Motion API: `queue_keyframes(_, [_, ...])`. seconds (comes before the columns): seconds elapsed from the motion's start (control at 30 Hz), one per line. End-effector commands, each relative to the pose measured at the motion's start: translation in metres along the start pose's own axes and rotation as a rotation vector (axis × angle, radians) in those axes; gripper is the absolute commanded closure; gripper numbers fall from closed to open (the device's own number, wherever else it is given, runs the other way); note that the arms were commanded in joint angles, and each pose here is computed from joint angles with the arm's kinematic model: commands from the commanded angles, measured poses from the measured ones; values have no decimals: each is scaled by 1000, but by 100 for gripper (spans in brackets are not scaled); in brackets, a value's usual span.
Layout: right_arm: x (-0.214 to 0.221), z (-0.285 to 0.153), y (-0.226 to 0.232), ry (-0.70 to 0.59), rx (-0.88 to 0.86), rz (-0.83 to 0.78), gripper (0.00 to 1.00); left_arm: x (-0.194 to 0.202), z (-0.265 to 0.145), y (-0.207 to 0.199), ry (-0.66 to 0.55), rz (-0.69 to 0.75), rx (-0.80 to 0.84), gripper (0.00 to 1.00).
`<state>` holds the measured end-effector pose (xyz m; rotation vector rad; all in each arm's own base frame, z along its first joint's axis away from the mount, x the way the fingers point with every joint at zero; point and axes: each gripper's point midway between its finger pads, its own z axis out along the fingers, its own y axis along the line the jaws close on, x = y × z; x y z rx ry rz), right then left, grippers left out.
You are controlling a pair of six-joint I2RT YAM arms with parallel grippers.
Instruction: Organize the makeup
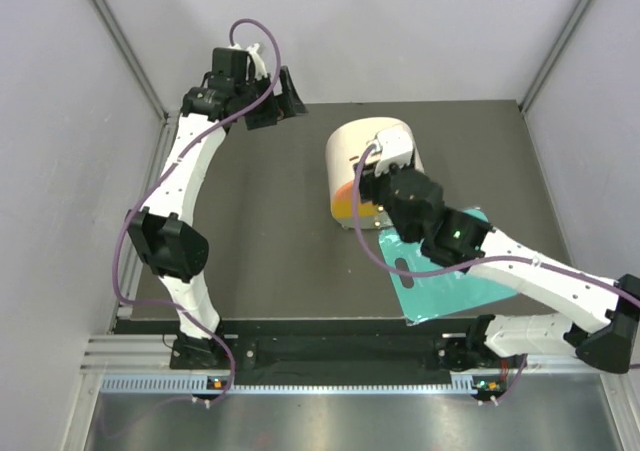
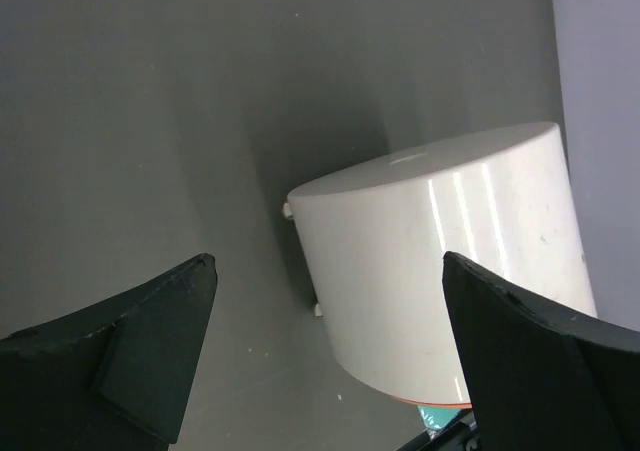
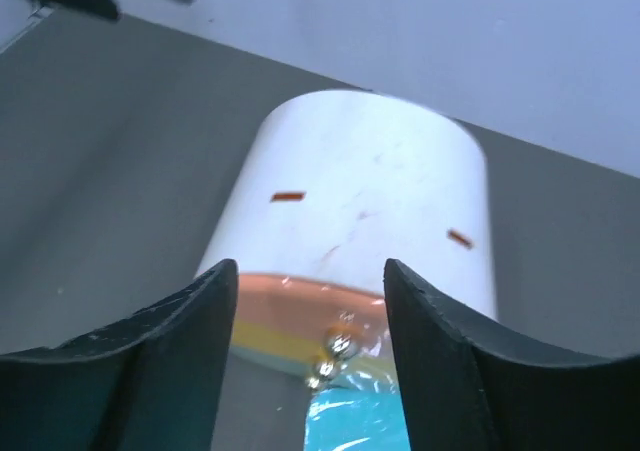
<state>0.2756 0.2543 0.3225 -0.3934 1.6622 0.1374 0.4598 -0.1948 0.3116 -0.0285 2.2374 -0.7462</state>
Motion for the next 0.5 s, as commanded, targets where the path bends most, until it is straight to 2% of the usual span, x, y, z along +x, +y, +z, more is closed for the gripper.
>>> queue_keyframes(0.0, [-20, 22, -44, 13, 60, 76, 36, 0, -11, 11, -6, 25, -27, 1])
queue_keyframes(0.03, [-26, 26, -52, 6, 69, 92, 25, 1, -12, 14, -3, 24, -30, 1])
queue_keyframes(0.1, [-27, 39, -77, 9, 86, 110, 16, 1, -16, 19, -8, 25, -39, 1])
queue_keyframes(0.17, [-30, 48, -114, 6, 160, 132, 1, 6, -14, 27, 5, 17, -52, 1])
queue_keyframes(0.33, [-21, 67, -171, 48, 199, 214, 0, 15, -14, 36, 29, 20, -59, 1])
queue_keyframes(0.47, [17, 73, -228, 121, 286, 396, 0, 21, -12, 45, 46, 27, -93, 1])
